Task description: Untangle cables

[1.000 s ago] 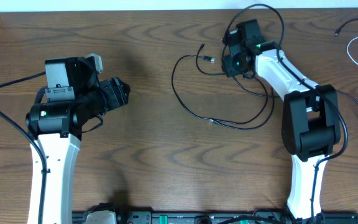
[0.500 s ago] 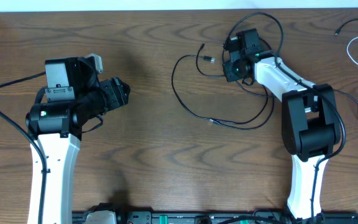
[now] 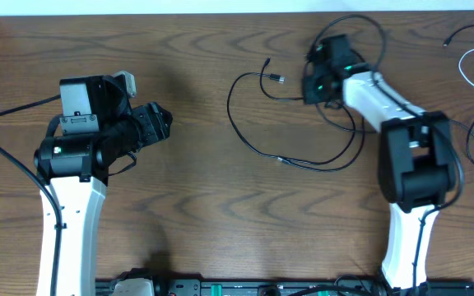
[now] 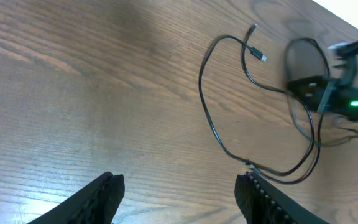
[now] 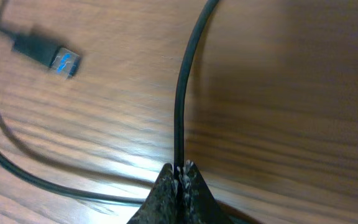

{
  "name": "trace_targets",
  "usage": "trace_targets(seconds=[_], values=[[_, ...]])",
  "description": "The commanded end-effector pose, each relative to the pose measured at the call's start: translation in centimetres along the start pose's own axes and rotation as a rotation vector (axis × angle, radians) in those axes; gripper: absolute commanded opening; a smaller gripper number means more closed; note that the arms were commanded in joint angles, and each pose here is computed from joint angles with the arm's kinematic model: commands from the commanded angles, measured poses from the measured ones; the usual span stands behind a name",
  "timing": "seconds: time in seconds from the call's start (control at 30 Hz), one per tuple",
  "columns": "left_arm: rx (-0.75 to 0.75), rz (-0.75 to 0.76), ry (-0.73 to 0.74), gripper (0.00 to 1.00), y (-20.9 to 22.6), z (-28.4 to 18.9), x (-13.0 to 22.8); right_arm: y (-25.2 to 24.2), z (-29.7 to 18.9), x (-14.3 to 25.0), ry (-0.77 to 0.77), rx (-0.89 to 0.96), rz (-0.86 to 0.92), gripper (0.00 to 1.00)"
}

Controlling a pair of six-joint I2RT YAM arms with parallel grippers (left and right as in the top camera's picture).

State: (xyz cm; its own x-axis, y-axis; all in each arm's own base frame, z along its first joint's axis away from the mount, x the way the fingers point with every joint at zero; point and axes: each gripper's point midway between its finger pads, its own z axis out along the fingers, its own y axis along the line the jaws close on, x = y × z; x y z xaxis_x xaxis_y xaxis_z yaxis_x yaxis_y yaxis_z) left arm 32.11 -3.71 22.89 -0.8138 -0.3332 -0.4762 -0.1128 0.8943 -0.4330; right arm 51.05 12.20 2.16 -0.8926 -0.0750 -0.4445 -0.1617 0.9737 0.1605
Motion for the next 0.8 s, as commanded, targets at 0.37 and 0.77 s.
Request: trace_targets(seconds=[0.37, 0.77], values=[[0.020, 0.017, -0.009, 0.63, -0.6, -0.4, -0.4, -24.3, -27.4, -7.2, -0.457, 0.314, 0.450, 0.01], [0.020, 0.016, -0.008, 0.63, -0.6, -0.4, -0.3, -37.9, -24.9, -0.6, -0.377, 0.594, 0.645, 0.01]])
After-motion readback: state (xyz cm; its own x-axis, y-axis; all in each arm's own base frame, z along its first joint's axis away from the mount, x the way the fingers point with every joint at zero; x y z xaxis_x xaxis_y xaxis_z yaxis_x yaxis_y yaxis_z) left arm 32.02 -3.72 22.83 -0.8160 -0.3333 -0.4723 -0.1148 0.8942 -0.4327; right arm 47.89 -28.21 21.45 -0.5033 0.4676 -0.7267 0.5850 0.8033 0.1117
